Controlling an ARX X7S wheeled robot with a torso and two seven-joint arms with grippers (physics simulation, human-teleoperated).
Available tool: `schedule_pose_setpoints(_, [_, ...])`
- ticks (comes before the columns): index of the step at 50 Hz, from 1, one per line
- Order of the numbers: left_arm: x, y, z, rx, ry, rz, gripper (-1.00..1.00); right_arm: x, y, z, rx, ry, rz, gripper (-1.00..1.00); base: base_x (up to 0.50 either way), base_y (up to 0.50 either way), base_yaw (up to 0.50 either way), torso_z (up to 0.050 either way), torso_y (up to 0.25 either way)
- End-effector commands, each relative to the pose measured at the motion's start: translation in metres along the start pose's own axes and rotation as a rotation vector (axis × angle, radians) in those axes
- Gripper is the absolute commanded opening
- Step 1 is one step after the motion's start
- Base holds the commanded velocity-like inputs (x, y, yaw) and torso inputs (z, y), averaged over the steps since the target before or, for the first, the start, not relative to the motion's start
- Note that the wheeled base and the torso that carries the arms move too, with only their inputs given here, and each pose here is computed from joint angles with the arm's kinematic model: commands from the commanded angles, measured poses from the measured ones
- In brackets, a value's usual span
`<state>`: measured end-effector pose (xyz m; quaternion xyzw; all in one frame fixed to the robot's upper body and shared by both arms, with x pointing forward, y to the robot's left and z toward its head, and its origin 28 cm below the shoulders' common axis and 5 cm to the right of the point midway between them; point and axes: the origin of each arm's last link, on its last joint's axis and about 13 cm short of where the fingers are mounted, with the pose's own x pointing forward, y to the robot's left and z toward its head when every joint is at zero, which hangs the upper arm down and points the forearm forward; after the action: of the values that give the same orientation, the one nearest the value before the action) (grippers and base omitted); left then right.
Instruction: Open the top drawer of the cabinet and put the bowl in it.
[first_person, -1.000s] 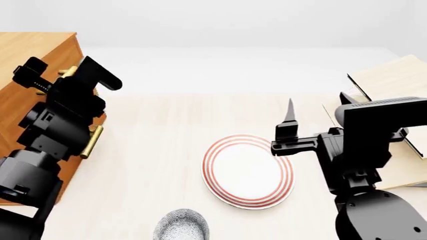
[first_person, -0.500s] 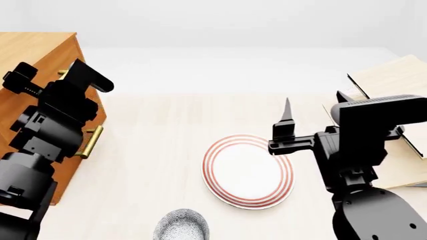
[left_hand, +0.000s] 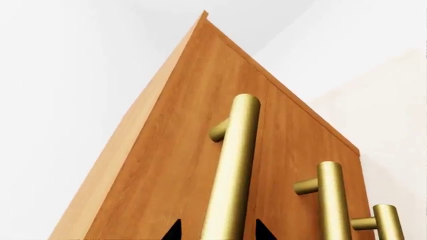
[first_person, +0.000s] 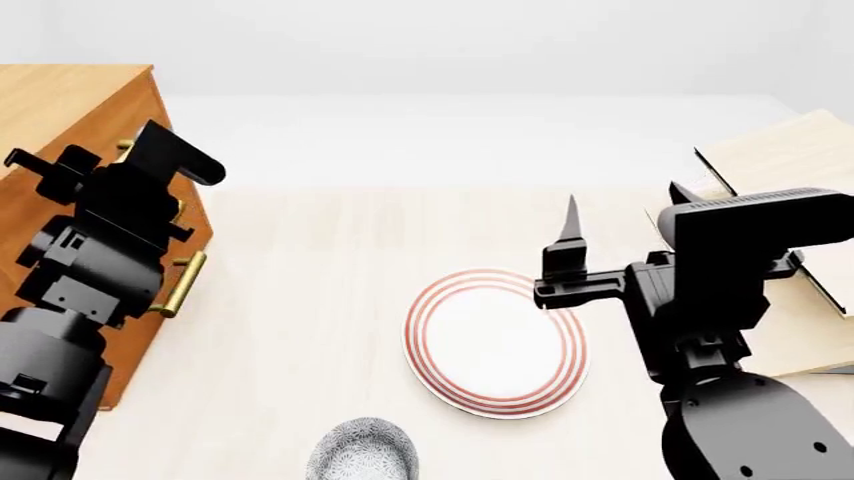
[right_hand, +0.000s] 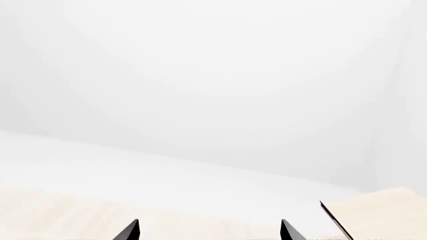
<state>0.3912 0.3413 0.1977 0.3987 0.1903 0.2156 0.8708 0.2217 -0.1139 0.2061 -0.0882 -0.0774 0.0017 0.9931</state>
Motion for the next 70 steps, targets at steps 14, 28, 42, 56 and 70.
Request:
schedule_pose_setpoints(14, [-0.001,-0.006,0.001,-0.030,-0.036,-0.005,-1.00,0.001,0.001,-0.004,0.006,0.009,0.002,1.00,0.00,0.00,0.00,0.000,0.000])
schedule_pose_setpoints(28, [-0.009,-0.013,0.008,-0.023,-0.092,-0.032,-1.00,0.000,0.000,-0.003,0.011,0.003,-0.001,1.00,0.00,0.00,0.00,0.000,0.000])
schedule_pose_setpoints(42, [-0.016,-0.019,0.013,-0.010,-0.129,-0.056,-1.00,0.000,-0.001,-0.004,0.014,0.004,-0.003,1.00,0.00,0.00,0.00,0.000,0.000])
schedule_pose_setpoints(56, [-0.017,-0.022,0.015,-0.004,-0.140,-0.067,-1.00,-0.001,-0.002,-0.004,0.019,0.002,-0.003,1.00,0.00,0.00,0.00,0.000,0.000])
schedule_pose_setpoints(70, [-0.020,-0.025,0.017,0.003,-0.159,-0.080,-1.00,0.000,-0.002,-0.003,0.020,-0.001,-0.004,1.00,0.00,0.00,0.00,0.000,0.000])
